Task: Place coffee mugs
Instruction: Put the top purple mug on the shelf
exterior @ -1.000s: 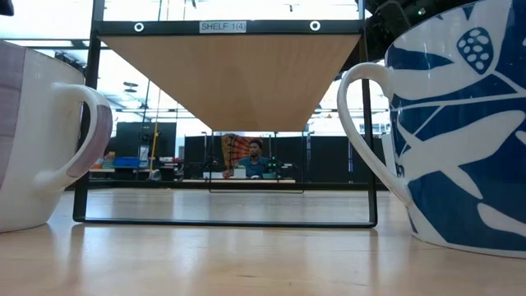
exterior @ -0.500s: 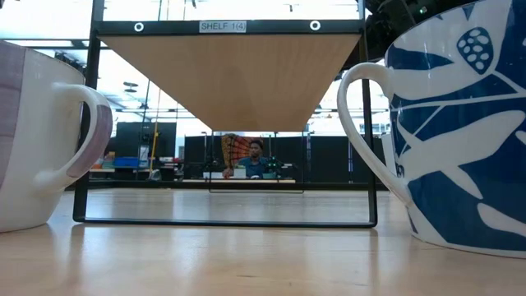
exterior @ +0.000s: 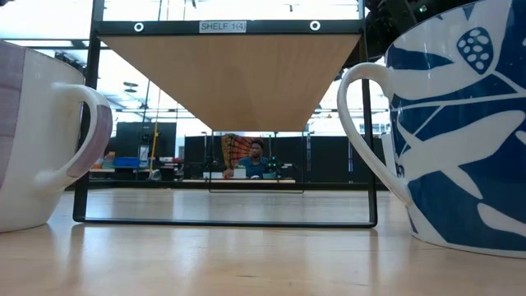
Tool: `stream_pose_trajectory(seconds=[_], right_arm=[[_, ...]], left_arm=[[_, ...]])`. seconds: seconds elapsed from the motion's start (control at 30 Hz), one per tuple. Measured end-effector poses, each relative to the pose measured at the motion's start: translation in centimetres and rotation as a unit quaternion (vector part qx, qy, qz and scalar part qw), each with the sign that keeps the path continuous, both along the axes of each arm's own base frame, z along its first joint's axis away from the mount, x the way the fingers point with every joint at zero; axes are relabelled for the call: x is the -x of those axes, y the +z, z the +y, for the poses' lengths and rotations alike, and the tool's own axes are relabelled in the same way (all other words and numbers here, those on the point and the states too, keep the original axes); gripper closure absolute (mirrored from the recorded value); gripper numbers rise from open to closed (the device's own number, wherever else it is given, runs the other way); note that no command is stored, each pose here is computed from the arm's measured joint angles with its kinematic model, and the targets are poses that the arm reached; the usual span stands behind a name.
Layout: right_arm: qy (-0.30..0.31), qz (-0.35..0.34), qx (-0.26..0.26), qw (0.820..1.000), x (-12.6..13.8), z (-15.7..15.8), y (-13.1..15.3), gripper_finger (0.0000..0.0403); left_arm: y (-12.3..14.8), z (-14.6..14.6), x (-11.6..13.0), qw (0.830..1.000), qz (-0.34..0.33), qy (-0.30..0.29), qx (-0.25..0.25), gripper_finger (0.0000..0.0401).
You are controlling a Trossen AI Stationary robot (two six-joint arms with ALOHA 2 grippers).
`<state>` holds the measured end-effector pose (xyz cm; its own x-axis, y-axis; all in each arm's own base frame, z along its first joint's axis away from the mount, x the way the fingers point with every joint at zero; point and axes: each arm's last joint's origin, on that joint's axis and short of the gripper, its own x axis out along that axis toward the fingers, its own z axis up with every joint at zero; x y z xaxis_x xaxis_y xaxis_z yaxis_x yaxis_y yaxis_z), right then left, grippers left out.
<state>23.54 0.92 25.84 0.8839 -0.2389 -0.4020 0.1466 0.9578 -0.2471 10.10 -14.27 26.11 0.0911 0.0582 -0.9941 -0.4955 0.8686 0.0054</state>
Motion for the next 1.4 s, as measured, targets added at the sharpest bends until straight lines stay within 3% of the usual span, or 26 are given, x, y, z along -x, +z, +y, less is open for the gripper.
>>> stream_pose_trajectory(seconds=[0.43, 0.63, 1.1, 1.4], right_arm=[[0.009, -0.018, -0.004, 1.000, -0.2, 0.1, 0.3, 0.0170], [0.008, -0.018, -0.005, 1.000, -0.2, 0.1, 0.3, 0.0170], [0.004, -0.021, -0.016, 1.000, -0.2, 0.1, 0.3, 0.0170], [0.007, -0.024, -0.018, 1.000, -0.2, 0.1, 0.4, 0.0170]], left_arm=[[-1.6, 0.5, -0.5, 0.996, 0.072, -0.004, -0.045, 0.0220], [-1.6, 0.8, -1.1, 0.995, 0.100, -0.020, -0.019, 0.0220], [-1.6, 1.3, -2.0, 0.984, 0.117, -0.134, 0.015, 0.0221], [-1.7, 1.6, -2.9, 0.978, 0.068, -0.196, -0.020, 0.0221]])
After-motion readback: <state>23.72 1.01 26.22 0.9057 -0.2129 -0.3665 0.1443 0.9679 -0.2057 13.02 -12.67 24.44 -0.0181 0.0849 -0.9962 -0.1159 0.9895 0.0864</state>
